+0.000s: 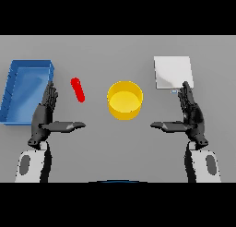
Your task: Pick up the red beaker and tilt it to pour out 1 green nut into yellow bowl. Pick up the yellow bowl and place it on the metallic measuring scale.
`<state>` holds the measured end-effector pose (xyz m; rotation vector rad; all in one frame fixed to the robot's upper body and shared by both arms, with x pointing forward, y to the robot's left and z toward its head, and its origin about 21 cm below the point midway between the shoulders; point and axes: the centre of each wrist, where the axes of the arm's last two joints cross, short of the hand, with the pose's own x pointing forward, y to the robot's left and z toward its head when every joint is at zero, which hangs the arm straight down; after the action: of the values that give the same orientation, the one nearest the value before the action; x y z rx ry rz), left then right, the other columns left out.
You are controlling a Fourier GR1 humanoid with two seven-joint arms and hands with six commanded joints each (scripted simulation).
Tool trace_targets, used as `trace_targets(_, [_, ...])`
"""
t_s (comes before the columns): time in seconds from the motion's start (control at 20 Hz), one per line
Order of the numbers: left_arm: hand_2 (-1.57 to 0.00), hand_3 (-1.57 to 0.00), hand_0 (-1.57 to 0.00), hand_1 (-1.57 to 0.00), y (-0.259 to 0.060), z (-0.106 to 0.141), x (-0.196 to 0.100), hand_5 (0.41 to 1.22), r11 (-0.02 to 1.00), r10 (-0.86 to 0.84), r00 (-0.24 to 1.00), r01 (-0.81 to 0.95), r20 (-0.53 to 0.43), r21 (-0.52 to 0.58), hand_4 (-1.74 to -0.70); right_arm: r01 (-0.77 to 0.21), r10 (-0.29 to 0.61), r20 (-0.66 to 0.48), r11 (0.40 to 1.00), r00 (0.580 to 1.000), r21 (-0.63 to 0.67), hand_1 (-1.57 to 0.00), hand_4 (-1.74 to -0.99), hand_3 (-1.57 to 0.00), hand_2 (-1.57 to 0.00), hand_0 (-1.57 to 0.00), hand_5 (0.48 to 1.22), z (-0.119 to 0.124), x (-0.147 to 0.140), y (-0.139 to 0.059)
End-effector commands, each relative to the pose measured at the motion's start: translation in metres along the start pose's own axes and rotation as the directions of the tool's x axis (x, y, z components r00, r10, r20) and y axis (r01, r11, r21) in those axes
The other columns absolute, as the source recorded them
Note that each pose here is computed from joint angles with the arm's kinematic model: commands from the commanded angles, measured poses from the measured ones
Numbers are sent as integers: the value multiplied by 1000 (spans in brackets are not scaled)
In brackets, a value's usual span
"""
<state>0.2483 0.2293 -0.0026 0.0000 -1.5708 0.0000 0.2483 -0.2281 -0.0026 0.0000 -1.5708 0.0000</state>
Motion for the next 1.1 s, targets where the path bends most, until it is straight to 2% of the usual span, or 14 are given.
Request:
trace_targets(0.0, [1, 1, 1, 1, 0, 0, 0, 652, 1000, 1, 1000, -1, 1, 0, -1204, 1, -1, 0, 1000, 1000, -1, 1, -1245, 1, 1, 1, 681, 0, 0, 1])
trace_targets(0.25, [1, 1, 1, 1, -5, 2, -1, 652, 1000, 4, 1000, -4, 3, -2, -1204, 0, 0, 0, 1000, 1000, 2, 1, -1245, 1, 1, 1, 681, 0, -1, 5])
trace_targets(0.3, [1, 1, 1, 1, -3, 13, 2, 652, 997, -77, 997, 77, 27, -25, -1204, -143, 142, 89, 990, 986, 6, 1, -1245, 1, 1, 1, 681, 7, 4, 2])
trace_targets(0.35, [1, 1, 1, 1, -3, 20, 5, 649, 991, -119, 992, 121, 41, -47, -1207, -225, 221, 124, 974, 967, 20, 1, -1242, 1, 1, 1, 678, 15, 4, 3])
trace_targets(0.45, [1, 1, 1, 1, -6, 25, 14, 654, 984, -163, 986, 165, 36, -63, -1218, -300, 295, 133, 954, 946, 18, 1, -1235, 1, 1, 1, 679, 21, 8, 7])
trace_targets(0.55, [1, 1, 1, 1, -6, 26, 20, 660, 981, -180, 983, 181, 24, -65, -1224, -319, 313, 141, 948, 939, 20, 1, -1235, 1, 1, 1, 678, 25, 11, 10])
trace_targets(0.75, [1, 1, 1, 1, -12, 24, 19, 679, 973, -205, 979, 205, 12, -106, -1254, -299, 290, 156, 953, 944, 38, 1, -1254, 1, 1, 1, 682, 25, 14, 9])
trace_targets(0.85, [1, 1, 1, 1, -14, 7, 14, 702, 975, -193, 981, 190, -18, -117, -1301, -267, 257, 149, 963, 955, 48, 1, -1275, 1, 1, 1, 680, 23, 14, 8])
trace_targets(1.05, [1, 1, 1, 1, -22, -13, 9, 738, 970, -202, 979, 198, -19, -141, -1377, -242, 231, 158, 969, 960, 53, 1, -1304, 1, 1, 1, 678, 28, 15, 10])
